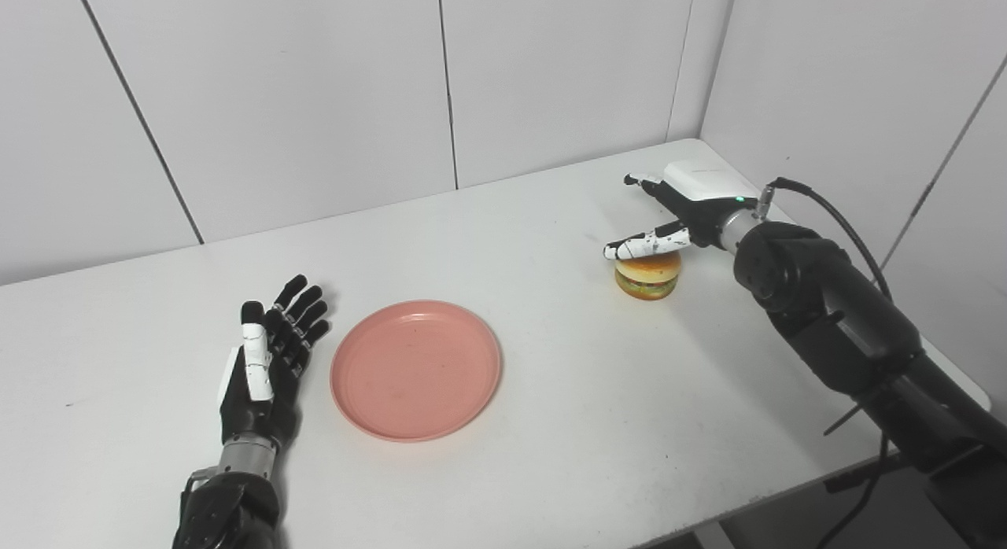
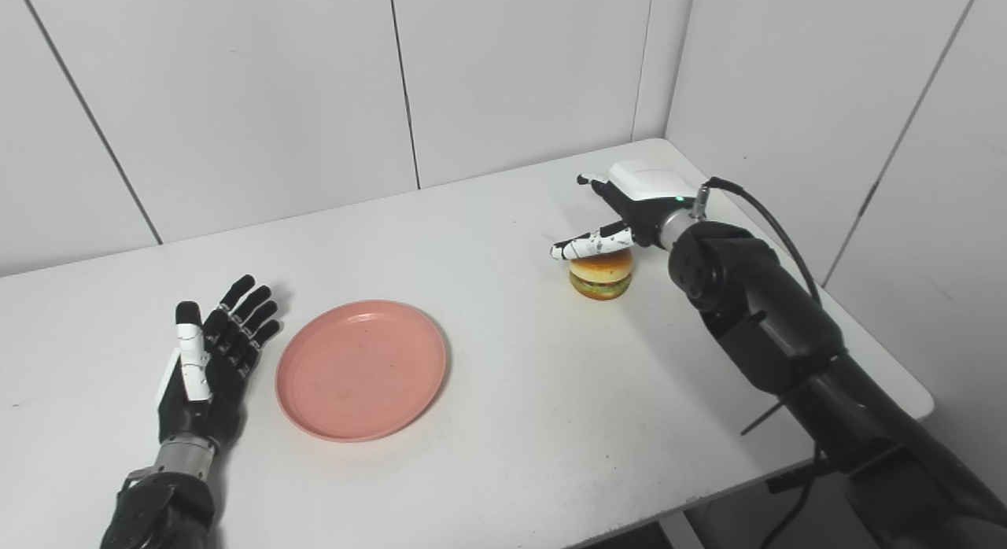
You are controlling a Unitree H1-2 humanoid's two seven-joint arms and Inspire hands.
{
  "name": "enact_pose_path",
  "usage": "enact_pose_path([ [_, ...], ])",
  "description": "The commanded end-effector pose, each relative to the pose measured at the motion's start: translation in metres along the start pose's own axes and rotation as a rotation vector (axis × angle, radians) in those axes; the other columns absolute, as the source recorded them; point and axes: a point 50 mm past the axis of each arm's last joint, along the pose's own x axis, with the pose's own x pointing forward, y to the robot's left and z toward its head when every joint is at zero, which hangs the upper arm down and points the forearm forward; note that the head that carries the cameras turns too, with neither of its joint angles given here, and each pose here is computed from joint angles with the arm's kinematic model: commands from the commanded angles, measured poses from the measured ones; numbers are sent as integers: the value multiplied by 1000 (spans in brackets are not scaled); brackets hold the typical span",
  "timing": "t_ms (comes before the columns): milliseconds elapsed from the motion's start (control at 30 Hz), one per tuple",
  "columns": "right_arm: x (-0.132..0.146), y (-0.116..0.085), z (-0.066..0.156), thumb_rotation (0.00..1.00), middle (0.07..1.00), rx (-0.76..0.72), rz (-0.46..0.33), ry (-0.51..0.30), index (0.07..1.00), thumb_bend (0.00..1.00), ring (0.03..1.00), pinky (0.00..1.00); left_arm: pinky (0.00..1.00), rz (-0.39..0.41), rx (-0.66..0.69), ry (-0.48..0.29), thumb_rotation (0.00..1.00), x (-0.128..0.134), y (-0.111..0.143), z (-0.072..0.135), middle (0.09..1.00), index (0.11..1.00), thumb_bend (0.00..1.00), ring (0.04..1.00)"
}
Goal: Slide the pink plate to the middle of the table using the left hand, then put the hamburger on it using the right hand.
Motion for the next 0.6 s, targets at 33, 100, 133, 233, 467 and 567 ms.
enact_pose_path([
  [33, -1, -23, 2, 628, 908, -46, -43, -29, 895, 940, 872, 761, 879, -15, -19, -6, 1000, -6, -3, -3, 872, 845, 867, 885],
  [100, -2, -20, 2, 570, 913, -33, -12, -19, 897, 918, 875, 763, 878, -15, -27, -6, 1000, -6, -4, -3, 869, 844, 868, 882],
  [133, -2, -20, 3, 561, 919, -24, 3, -14, 901, 920, 879, 764, 877, -15, -30, -7, 1000, -6, -4, -3, 867, 843, 868, 880],
  [233, -2, -16, 3, 523, 925, -16, 42, 4, 908, 947, 873, 754, 871, -16, -26, -6, 1000, -7, -5, -2, 869, 843, 866, 881],
  [467, -2, -10, 4, 487, 932, -58, 90, 32, 908, 986, 878, 735, 887, -28, -29, -7, 1000, -7, -5, -1, 880, 854, 860, 892],
  [567, -1, -7, 6, 465, 924, -50, 100, 31, 904, 998, 876, 735, 884, -29, -26, -7, 1000, -8, -5, -1, 881, 854, 868, 894],
])
